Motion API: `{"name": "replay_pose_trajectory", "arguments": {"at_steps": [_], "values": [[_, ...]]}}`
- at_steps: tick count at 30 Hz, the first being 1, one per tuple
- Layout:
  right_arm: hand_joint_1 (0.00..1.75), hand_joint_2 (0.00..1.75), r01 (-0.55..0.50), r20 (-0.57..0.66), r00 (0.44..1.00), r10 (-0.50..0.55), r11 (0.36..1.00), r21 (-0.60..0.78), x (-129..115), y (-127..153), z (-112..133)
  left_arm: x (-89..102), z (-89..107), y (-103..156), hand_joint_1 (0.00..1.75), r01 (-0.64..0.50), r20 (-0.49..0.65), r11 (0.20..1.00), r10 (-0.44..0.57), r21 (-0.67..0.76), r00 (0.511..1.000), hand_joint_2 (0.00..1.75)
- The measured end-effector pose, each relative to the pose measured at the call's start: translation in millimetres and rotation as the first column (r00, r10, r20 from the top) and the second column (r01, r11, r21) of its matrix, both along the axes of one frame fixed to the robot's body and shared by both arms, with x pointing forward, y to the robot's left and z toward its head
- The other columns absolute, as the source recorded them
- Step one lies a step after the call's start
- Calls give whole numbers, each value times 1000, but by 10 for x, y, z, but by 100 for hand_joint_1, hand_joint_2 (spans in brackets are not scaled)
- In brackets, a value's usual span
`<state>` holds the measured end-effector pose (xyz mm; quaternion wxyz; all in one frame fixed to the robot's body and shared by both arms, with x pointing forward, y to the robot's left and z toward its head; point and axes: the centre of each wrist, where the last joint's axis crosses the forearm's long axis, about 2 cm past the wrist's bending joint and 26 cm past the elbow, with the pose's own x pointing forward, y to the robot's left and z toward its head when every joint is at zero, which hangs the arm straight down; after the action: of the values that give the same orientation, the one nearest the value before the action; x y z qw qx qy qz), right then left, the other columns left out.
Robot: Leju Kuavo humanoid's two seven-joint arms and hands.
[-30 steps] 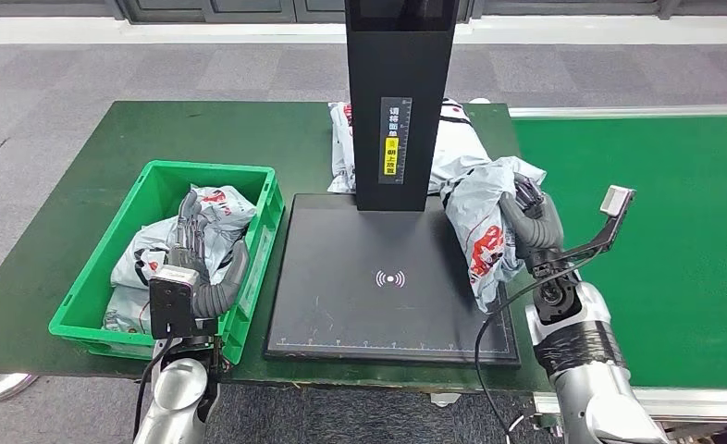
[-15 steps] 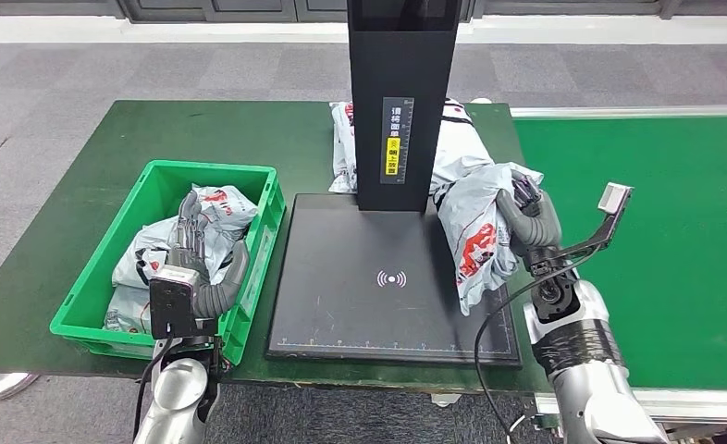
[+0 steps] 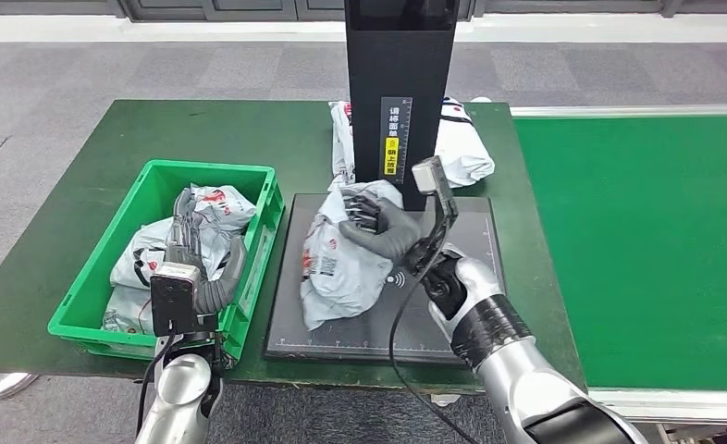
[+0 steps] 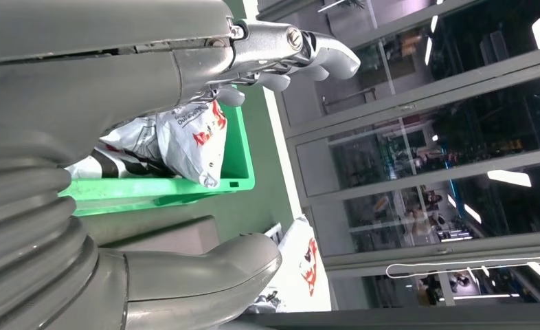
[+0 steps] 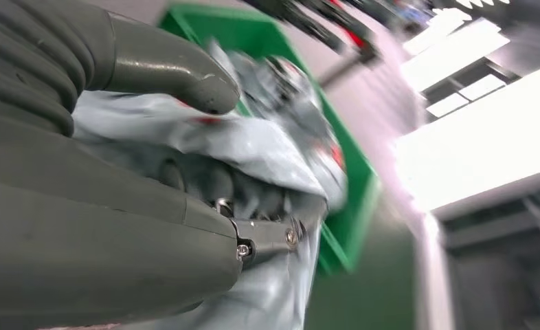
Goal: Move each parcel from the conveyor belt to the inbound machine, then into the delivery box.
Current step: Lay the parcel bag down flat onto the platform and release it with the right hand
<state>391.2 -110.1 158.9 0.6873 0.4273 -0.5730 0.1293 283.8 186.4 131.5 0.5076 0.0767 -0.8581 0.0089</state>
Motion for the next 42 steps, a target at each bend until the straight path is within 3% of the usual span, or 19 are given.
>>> {"name": "replay_pose_trajectory", "arguments": {"at_steps": [5,20,29,31,35,42], "values": [[0,175,-112,-42,993,109,989,-93,-42,196,-33,22,-9,27,0,-19,8,1000,19,2,1000,175],[0,175,-216,-89,975,203,959,-185,-108,437,-44,77,-8,124,0,-66,23,998,65,6,998,175],[0,175,-162,-91,985,145,963,-216,-94,397,-72,33,-10,136,0,-76,26,997,75,14,997,175],[0,175,-98,-89,993,79,969,-226,-65,343,-89,29,-11,136,0,-72,19,997,72,28,997,175],[0,175,93,60,995,-84,982,-163,64,28,-141,-33,-23,137,0,-28,-33,991,32,129,999,175],[0,175,155,174,976,-130,977,-144,157,-197,-105,-68,-7,139,0,17,-61,979,-5,202,998,175]]}}
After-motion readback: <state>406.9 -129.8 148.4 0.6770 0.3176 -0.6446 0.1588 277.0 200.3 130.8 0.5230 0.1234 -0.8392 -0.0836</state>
